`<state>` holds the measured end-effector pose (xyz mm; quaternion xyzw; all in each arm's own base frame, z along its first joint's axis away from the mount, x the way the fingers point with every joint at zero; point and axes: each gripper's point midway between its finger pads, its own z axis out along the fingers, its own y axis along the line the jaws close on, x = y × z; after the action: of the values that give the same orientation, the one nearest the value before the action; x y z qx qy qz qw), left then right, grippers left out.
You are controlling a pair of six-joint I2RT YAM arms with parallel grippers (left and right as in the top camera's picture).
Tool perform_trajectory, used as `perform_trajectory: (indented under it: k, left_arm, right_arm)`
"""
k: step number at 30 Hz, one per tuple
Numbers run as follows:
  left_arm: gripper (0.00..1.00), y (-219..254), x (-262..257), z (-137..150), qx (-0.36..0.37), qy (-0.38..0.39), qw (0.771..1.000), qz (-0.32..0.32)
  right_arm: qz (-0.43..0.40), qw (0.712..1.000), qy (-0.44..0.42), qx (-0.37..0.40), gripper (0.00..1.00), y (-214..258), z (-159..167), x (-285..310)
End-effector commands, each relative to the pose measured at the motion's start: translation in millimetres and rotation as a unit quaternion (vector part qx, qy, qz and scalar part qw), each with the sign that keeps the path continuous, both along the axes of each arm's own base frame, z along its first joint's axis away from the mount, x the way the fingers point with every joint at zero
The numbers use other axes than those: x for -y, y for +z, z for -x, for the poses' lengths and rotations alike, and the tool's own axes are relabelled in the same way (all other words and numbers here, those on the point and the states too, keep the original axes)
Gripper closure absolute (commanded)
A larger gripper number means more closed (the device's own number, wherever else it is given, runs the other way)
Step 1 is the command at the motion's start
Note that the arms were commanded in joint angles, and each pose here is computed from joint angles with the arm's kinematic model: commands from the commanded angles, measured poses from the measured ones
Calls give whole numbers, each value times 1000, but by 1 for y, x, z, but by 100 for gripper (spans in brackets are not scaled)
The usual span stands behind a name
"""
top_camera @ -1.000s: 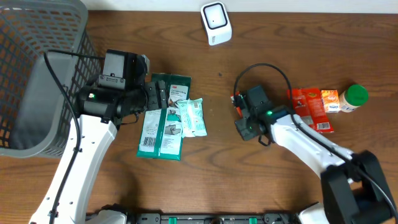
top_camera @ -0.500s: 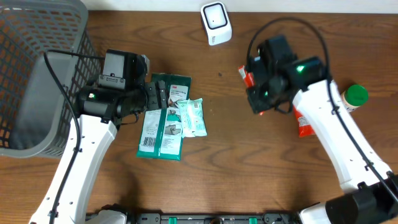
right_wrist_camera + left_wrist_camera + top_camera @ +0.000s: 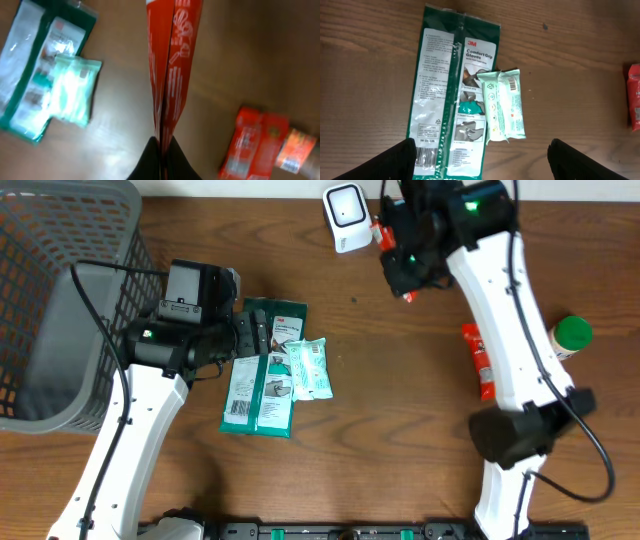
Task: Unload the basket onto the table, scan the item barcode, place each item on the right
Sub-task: 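Raise the red stick packet up toward the white scanner, then hold the red stick packet under the white scanner with right gripper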
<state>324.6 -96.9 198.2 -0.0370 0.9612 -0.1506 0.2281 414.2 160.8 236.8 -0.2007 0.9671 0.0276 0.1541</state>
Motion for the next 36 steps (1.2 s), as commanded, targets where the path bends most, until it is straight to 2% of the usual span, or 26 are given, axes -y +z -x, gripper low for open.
perform_trajectory:
  k: [1, 8, 16, 21, 29, 36]
  left_arm:
    - [16, -2, -1, 0, -3, -3, 1000, -2]
    - [15, -2, -1, 0, -3, -3, 1000, -2]
    - [15, -2, -1, 0, -3, -3, 1000, -2]
    - [16, -2, -1, 0, -3, -3, 1000, -2]
    - [16, -2, -1, 0, -3, -3, 1000, -2]
    - [15, -2, -1, 0, -3, -3, 1000, -2]
  right_arm:
    - [52, 998, 32, 28, 99, -17, -30, 8]
    - [116, 986, 70, 99, 99, -50, -95, 7]
    - [180, 953, 167, 176, 99, -78, -156, -5]
    - [220, 937, 167, 216, 99, -92, -188, -3]
    - [317, 905, 148, 240, 99, -120, -221, 19]
    - [353, 891, 168, 229, 99, -140, -226, 20]
